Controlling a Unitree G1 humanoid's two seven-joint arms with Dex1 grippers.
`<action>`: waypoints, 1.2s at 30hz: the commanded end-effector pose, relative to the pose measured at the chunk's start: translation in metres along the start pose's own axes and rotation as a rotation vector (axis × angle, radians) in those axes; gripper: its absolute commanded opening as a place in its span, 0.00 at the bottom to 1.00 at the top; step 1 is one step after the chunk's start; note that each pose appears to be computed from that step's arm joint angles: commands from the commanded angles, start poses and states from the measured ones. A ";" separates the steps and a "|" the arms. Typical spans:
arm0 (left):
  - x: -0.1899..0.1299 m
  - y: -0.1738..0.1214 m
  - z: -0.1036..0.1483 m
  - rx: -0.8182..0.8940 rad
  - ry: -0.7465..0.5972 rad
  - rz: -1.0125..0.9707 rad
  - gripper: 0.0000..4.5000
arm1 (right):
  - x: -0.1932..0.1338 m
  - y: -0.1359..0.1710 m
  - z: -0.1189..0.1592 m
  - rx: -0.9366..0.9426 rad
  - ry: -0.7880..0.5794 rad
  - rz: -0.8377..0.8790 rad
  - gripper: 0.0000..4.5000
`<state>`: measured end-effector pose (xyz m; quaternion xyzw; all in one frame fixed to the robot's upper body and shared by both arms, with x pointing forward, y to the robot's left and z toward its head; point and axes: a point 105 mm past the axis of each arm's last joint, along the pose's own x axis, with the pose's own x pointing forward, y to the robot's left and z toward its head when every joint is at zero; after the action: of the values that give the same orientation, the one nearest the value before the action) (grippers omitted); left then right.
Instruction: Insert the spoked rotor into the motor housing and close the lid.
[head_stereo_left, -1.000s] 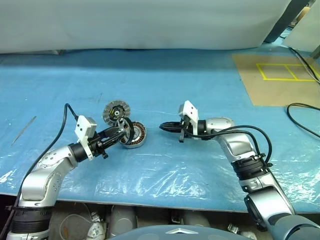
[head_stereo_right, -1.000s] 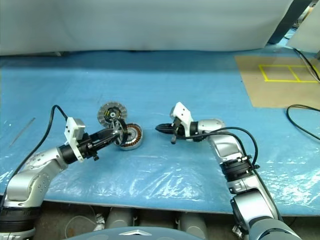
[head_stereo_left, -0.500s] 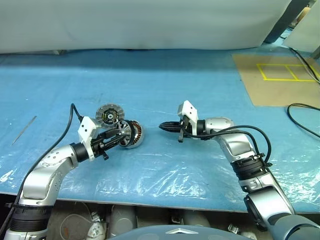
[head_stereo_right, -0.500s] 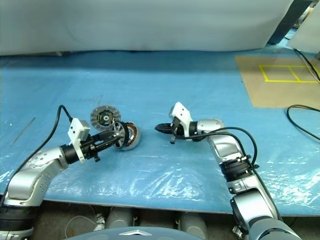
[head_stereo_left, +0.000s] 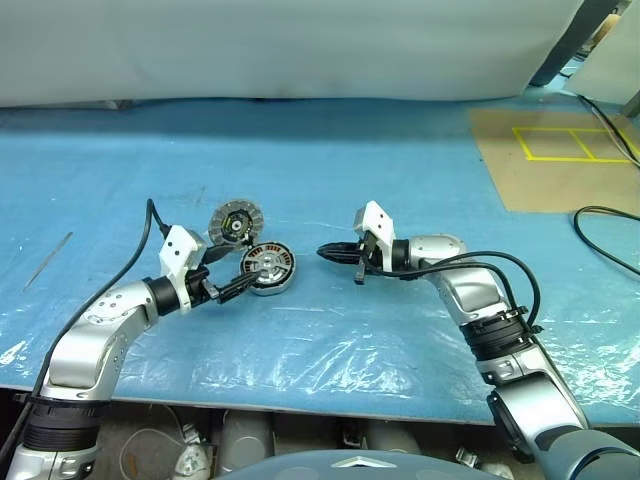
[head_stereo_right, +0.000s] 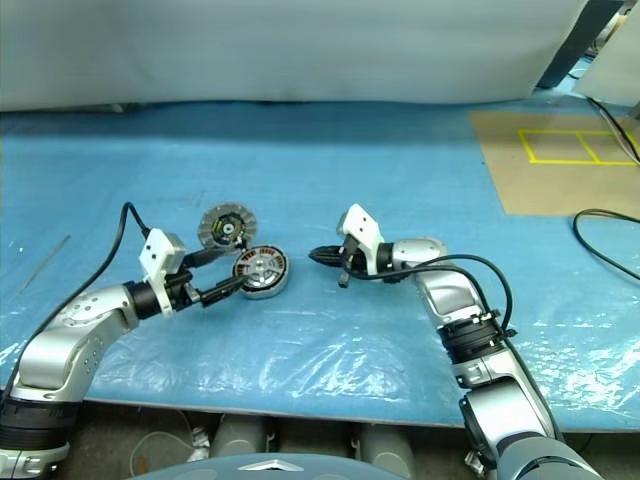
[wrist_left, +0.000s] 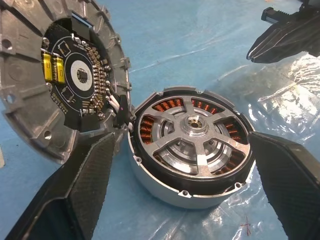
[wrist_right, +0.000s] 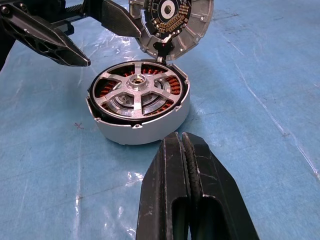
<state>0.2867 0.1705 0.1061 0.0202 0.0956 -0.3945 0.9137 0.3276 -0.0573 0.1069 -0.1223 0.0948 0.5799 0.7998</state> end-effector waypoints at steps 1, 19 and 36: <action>0.001 -0.008 0.016 -0.017 -0.084 -0.036 0.85 | 0.003 0.000 0.010 -0.043 -0.028 0.006 0.00; 0.050 -0.013 0.019 0.020 -0.160 0.038 0.00 | 0.008 -0.002 0.014 -0.066 -0.046 -0.009 0.00; 0.032 -0.001 0.016 -0.011 -0.186 0.129 0.00 | 0.014 -0.001 0.015 -0.076 -0.053 -0.009 0.00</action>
<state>0.3075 0.1389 0.0956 -0.0076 0.0543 -0.3396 0.9390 0.3310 -0.0456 0.1038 -0.1296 0.0782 0.5783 0.8016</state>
